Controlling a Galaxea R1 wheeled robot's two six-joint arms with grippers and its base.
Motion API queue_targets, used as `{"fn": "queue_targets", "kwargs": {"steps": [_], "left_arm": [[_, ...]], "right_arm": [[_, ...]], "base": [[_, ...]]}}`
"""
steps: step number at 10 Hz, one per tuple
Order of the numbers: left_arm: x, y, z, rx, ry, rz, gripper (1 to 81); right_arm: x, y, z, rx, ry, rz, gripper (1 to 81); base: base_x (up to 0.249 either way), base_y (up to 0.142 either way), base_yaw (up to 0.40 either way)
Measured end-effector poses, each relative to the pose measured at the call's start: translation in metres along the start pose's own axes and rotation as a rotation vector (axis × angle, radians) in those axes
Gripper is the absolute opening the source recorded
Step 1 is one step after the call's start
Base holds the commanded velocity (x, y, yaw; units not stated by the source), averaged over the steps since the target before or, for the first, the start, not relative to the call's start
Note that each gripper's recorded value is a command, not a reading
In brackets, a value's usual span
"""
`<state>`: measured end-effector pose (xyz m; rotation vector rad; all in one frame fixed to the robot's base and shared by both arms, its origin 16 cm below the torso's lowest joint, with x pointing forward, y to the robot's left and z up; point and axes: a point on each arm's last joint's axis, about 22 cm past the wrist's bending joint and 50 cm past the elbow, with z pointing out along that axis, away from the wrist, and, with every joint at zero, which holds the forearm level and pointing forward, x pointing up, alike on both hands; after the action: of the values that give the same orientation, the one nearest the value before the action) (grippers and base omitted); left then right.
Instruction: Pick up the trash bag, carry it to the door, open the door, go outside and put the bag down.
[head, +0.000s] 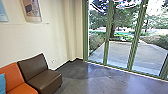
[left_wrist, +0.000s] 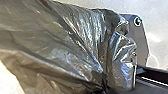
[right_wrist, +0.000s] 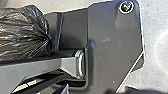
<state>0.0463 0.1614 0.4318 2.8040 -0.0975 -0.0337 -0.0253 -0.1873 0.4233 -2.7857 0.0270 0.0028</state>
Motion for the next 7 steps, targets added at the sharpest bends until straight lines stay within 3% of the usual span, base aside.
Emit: {"fn": "queue_targets", "kwargs": {"steps": [7], "left_arm": [[0.0014,0.0017,0.0002,-0.002,0.002,0.001,1.0]], "right_arm": [[-0.0004,0.0001,0.0001,0.0,0.0,-0.001,81.1]], "base": [[0.0,0.0,-0.239]]}}
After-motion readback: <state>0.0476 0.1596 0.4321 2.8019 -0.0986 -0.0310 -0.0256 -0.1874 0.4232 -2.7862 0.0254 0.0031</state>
